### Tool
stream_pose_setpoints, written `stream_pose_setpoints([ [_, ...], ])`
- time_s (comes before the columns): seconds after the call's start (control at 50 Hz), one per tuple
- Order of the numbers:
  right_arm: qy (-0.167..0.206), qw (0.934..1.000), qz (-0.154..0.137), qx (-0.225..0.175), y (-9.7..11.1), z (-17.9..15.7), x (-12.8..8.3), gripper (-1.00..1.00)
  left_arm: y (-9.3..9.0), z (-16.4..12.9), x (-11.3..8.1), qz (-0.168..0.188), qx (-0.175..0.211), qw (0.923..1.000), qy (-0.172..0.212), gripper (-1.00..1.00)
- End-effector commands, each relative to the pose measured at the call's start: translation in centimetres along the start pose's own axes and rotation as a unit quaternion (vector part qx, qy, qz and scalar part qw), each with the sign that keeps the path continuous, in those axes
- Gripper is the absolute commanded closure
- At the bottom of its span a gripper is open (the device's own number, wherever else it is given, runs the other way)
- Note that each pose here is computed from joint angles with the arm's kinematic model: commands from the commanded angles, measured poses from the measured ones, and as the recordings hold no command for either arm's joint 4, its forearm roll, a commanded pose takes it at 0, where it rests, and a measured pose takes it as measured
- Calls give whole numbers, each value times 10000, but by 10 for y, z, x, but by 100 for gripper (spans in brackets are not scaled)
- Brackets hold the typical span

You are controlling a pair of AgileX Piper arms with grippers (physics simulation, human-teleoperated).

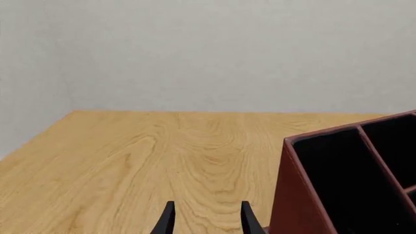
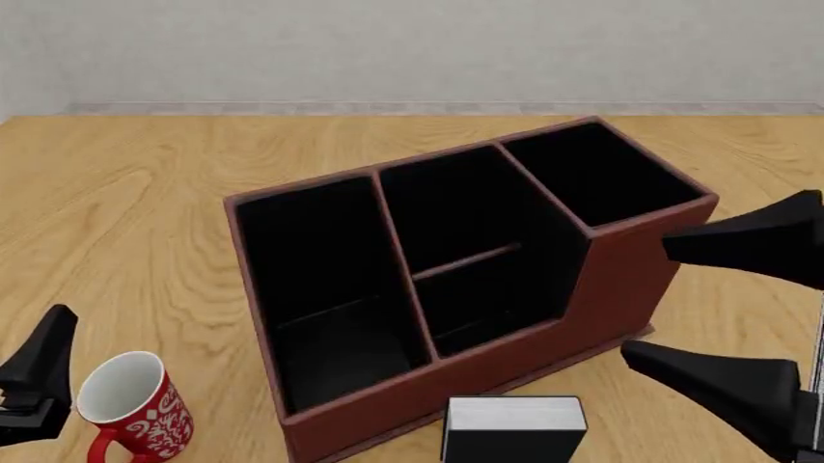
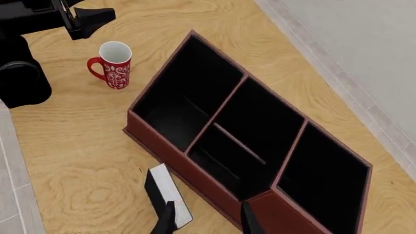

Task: Pick up the book and place it in the right compartment of the caddy.

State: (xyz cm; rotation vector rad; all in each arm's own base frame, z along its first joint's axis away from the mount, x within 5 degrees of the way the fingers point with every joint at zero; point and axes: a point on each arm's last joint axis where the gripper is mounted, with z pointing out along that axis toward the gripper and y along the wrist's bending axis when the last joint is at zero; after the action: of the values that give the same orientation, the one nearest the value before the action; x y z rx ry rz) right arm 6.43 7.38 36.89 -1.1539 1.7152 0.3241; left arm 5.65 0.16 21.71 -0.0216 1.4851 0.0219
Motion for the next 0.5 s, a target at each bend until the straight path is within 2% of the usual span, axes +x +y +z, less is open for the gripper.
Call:
stream_pose_setpoints([
  [0.02,-90,9999,130,44,0,-5,0,-100,0,0,1,5,39,10000,17,-100],
  [0.36,436,9967,179,-666,6,9,-28,-100,0,0,1,12,38,10000,34,-100],
  [0.5,543,9951,289,-770,7,11,-32,-100,0,-1,0,10,38,10000,23,-100],
])
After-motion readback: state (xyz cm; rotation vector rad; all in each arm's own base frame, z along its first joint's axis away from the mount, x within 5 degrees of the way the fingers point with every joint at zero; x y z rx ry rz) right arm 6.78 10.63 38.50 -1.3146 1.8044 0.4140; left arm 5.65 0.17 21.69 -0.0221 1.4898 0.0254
